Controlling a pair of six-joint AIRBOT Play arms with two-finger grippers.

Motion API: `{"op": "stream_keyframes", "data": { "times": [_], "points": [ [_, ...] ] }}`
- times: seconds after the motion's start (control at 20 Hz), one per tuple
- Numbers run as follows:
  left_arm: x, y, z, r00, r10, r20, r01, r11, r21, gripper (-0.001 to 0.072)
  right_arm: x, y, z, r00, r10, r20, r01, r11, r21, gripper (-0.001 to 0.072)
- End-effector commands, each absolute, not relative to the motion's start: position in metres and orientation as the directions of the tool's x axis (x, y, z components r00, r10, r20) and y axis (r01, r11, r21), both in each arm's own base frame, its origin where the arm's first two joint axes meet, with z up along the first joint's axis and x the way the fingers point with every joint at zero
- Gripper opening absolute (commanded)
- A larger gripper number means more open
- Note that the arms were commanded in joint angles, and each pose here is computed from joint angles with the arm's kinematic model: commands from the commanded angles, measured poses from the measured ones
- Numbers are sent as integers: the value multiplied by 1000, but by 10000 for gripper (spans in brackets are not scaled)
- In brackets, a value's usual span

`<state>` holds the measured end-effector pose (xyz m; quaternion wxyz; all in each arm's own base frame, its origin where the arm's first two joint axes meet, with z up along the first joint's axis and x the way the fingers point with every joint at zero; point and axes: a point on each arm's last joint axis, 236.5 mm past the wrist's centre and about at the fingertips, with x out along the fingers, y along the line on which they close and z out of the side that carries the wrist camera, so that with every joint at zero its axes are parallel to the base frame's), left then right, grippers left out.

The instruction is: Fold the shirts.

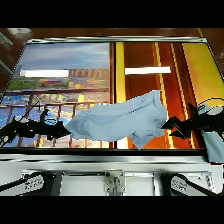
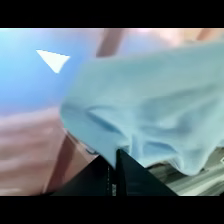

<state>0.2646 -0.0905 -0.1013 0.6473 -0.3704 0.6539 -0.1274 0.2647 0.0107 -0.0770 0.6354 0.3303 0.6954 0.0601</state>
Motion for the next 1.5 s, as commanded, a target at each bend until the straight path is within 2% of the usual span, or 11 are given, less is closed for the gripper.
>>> {"op": "stream_keyframes", "data": {
  "times": [0.0, 0.1, 0.15, 0.45, 0.5, 0.6, 0.8, 1.0, 1.2, 1.3, 1.45],
  "points": [
    [265, -95, -77, 146, -658, -738, -243, 700, -672, 41, 267, 22, -99, 32, 584, -811, 415, 731, 542, 677],
    [266, -97, -67, 162, -662, -732, -224, 698, -681, 41, 277, 17, -105, 67, 558, -827, 431, 731, 528, 666],
    [266, -98, -64, 165, -666, -727, -220, 694, -686, 41, 280, 18, -107, 75, 547, -834, 428, 738, 522, 611],
    [272, -103, -55, 185, -688, -702, -218, 667, -712, 41, 282, 24, -122, 39, 445, -895, 398, 814, 422, 610],
    [275, -102, -53, 191, -686, -702, -213, 669, -712, 41, 281, 26, -122, 34, 446, -894, 394, 816, 422, 497],
    [281, -100, -48, 204, -683, -702, -208, 670, -713, 41, 277, 30, -119, 17, 465, -885, 395, 810, 433, 57],
    [300, -97, -27, 239, -679, -694, -169, 675, -719, 40, 289, 31, -88, 63, 468, -881, 261, 845, 467, 58],
    [338, -91, 58, 368, -663, -652, 35, 711, -702, 39, 356, 25, 35, 404, 428, -808, -22, 888, 459, 57],
    [363, -81, 251, 700, -561, -442, 337, 805, -489, 40, 383, 21, 240, 790, 331, -516, -206, 936, 284, 58],
    [347, -76, 371, 852, -483, -201, 411, 856, -313, 40, 361, 23, 354, 919, 273, -283, -239, 959, 152, 57],
    [281, -80, 505, 901, -414, 132, 430, 894, -125, 40, 296, 29, 487, 978, 201, 54, -201, 980, -4, 57]
  ]
}}
